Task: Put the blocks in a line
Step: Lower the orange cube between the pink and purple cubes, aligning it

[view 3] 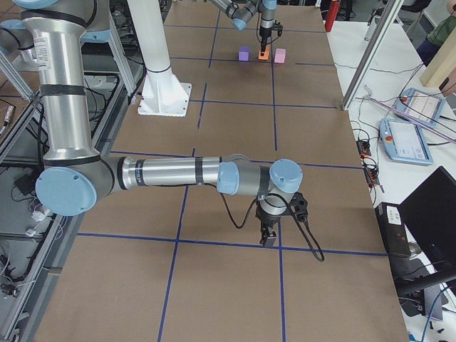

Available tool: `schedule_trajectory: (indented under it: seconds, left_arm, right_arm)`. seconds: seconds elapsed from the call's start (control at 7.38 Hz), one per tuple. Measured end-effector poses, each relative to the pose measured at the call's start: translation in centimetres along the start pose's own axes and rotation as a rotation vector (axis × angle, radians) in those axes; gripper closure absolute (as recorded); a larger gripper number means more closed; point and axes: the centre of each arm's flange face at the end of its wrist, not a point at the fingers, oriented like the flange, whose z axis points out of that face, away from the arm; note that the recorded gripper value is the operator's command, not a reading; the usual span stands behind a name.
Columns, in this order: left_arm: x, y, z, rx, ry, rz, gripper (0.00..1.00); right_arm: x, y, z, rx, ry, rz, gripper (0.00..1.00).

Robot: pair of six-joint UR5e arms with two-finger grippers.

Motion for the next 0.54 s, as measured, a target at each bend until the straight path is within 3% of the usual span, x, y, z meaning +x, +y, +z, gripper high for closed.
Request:
schedule_trajectory:
  seconds: [0.14, 0.54]
  left_arm:
    - [0.06, 0.11, 0.21, -0.008, 0.003, 0.0, 0.49]
    - [-0.1, 0.23, 0.71, -0.026, 0.007, -0.004, 0.08]
  right_arm:
    - [0.0, 0.0, 0.0, 0.0, 0.0, 0.0, 0.0]
    - [0.0, 0.0, 0.0, 0.0, 0.0, 0.0, 0.0]
